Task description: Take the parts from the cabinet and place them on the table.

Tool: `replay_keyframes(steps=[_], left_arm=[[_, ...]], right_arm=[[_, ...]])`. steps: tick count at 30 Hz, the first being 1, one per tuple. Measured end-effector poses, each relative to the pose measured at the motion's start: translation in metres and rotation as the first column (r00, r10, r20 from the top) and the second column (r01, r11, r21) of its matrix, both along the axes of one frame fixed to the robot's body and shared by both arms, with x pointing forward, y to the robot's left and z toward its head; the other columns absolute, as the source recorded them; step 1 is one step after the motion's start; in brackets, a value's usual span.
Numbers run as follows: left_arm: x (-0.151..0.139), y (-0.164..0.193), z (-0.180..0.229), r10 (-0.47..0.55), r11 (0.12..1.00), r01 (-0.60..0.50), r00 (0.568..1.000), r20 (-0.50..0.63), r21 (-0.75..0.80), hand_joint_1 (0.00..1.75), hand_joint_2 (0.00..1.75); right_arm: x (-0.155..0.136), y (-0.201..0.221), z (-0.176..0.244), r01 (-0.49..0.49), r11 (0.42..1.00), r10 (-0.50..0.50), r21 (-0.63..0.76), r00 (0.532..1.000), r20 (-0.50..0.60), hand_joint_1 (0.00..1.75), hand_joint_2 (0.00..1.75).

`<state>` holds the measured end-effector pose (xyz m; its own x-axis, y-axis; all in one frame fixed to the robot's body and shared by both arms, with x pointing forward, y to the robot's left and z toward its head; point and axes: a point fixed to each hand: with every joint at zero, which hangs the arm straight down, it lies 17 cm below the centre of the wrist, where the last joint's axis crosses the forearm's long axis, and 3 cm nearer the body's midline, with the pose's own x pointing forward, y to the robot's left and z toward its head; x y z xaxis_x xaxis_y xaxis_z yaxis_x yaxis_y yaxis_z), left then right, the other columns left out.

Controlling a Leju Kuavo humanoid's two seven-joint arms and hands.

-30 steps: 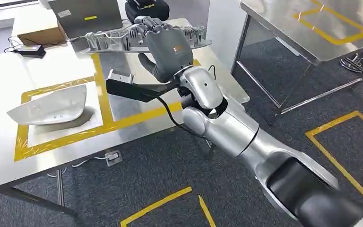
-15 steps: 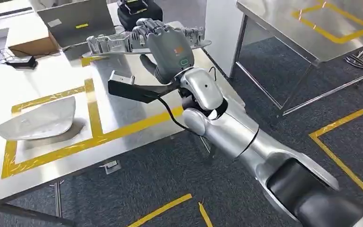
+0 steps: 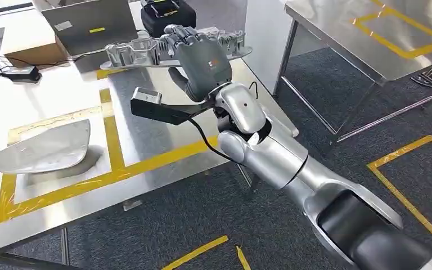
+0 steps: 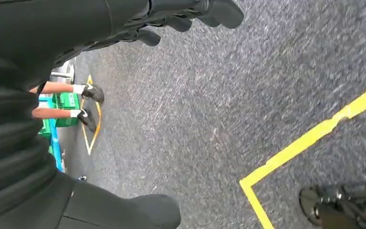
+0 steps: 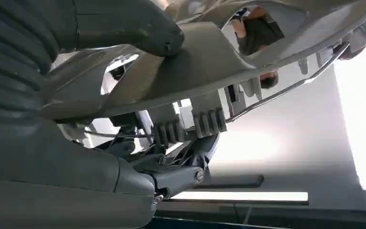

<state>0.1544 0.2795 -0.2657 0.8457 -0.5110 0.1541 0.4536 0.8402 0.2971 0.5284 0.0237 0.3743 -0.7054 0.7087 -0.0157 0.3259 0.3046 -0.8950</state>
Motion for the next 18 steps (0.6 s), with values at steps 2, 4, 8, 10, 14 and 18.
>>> replay_keyframes(steps=[2,4,8,10,14,18], left_arm=[[0.0009,-0.0011,0.0002,0.0,1.0,0.0,1.0,0.003,-0.003,0.0,1.75],[0.0008,-0.0014,0.0002,0.0,1.0,0.0,1.0,0.003,-0.003,0.0,1.75],[0.0014,-0.0009,0.0003,0.001,1.0,0.0,1.0,0.005,-0.004,0.0,1.75],[0.0013,-0.0004,0.0003,0.001,1.0,-0.001,1.0,0.006,-0.003,0.0,1.75],[0.003,-0.0012,0.0007,-0.001,1.0,0.001,1.0,0.01,-0.005,0.0,1.75],[0.0012,-0.0013,0.0002,-0.001,1.0,0.001,1.0,0.007,-0.006,0.0,1.75]], right_arm=[[-0.0003,0.0002,0.0003,-0.001,1.0,0.001,-0.001,1.0,0.002,1.75,1.75],[-0.0002,0.0001,0.0002,-0.001,1.0,0.001,-0.002,1.0,0.003,1.75,1.75],[-0.0001,0.0001,-0.0005,0.002,1.0,-0.002,-0.006,1.0,0.004,1.75,1.75],[-0.0005,0.0007,-0.0003,0.002,1.0,-0.002,-0.01,1.0,0.007,1.75,1.75],[-0.0029,0.0024,0.0024,-0.003,1.0,0.003,-0.013,1.0,0.016,1.75,1.75],[-0.0029,0.0018,-0.0055,-0.001,1.0,0.001,-0.021,1.0,0.0,1.75,1.75]])
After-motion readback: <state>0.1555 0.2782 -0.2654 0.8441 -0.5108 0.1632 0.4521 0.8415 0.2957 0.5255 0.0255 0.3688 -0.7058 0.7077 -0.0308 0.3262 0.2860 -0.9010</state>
